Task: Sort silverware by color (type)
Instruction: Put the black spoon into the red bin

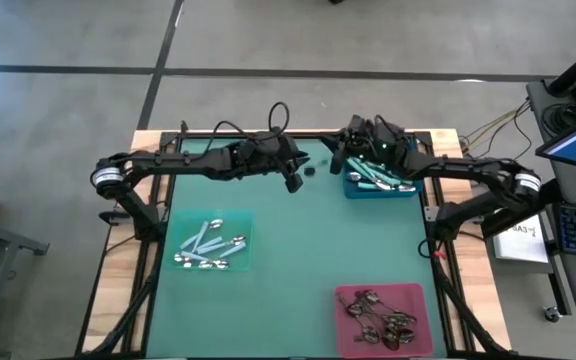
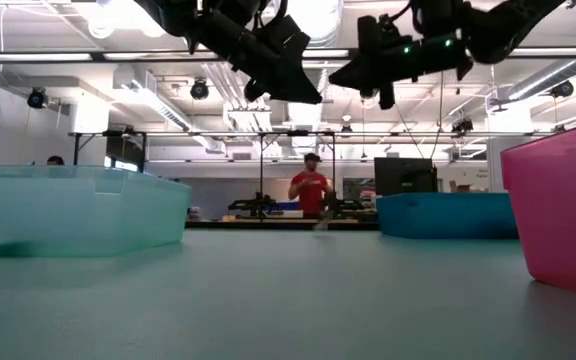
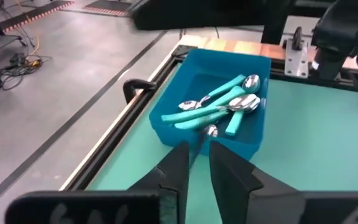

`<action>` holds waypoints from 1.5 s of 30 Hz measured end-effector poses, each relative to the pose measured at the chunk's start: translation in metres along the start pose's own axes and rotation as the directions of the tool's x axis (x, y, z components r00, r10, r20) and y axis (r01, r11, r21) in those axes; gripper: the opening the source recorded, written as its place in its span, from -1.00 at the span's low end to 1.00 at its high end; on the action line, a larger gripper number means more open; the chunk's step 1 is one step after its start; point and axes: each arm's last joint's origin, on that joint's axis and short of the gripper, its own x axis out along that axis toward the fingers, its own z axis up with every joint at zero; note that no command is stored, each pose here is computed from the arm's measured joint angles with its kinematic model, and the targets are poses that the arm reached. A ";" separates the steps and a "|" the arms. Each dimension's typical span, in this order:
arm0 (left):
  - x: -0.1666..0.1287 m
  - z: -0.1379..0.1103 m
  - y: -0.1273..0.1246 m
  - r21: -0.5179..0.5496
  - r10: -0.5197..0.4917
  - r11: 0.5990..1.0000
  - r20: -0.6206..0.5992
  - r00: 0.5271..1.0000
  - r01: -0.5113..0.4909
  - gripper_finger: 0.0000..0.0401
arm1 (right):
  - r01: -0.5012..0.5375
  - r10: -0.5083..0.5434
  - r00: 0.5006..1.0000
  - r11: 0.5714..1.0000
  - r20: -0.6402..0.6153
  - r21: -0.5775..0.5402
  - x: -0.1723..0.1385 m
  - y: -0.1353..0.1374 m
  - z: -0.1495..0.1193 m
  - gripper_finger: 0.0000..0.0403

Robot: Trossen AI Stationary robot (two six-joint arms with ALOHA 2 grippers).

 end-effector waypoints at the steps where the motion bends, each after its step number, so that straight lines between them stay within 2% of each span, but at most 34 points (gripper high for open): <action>1: 0.000 -0.001 0.000 0.001 0.001 1.000 -0.007 1.000 -0.001 -0.76 | 0.002 -0.003 1.000 1.000 -0.022 -0.008 -0.003 0.001 0.003 -0.96; 7: -0.001 -0.009 0.000 0.014 0.003 1.000 -0.096 0.995 -0.001 -0.68 | 0.016 -0.019 0.985 1.000 -0.172 -0.019 -0.017 0.008 0.020 -0.96; 14: -0.004 -0.021 0.000 0.041 -0.006 0.999 -0.224 0.975 0.016 -0.67 | 0.044 -0.049 0.900 0.999 -0.433 -0.023 -0.019 0.007 0.000 -0.96; 18: -0.009 -0.027 0.000 0.055 -0.045 0.996 -0.303 0.952 0.065 -0.67 | 0.021 -0.044 0.818 0.999 -0.573 -0.046 -0.012 0.005 -0.014 -0.88; 23: -0.017 -0.027 0.001 0.057 -0.050 0.996 -0.343 0.938 0.074 -0.67 | 0.029 -0.056 0.734 0.998 -0.677 -0.050 0.007 0.002 -0.021 -0.63; 24: -0.020 -0.026 0.001 0.057 -0.050 0.996 -0.344 0.938 0.074 -0.67 | 0.049 -0.059 0.720 0.998 -0.692 -0.035 0.013 0.001 -0.025 -0.58; 27: -0.027 -0.023 0.003 0.067 -0.048 0.995 -0.345 0.937 0.076 -0.67 | 0.193 -0.095 0.664 0.980 -0.741 0.046 0.030 -0.004 -0.038 -0.42; 31: -0.038 -0.019 0.005 0.107 -0.040 0.991 -0.355 0.934 0.083 -0.67 | 0.275 -0.106 0.538 0.960 -0.836 0.055 0.051 -0.010 -0.058 -0.29; 38: -0.061 -0.010 0.009 0.140 -0.036 0.986 -0.351 0.936 0.090 -0.67 | 0.315 -0.108 0.315 0.949 -0.943 -0.003 0.079 -0.019 -0.093 -0.29; 41: -0.070 -0.006 0.011 0.157 -0.024 0.984 -0.338 0.941 0.081 -0.67 | 0.308 -0.118 0.262 0.951 -0.958 -0.033 0.085 -0.021 -0.101 -0.32; 45: -0.080 -0.002 0.014 0.168 0.012 0.985 -0.329 0.944 0.046 -0.67 | 0.310 -0.165 0.245 0.947 -0.955 -0.084 0.086 -0.024 -0.104 -0.35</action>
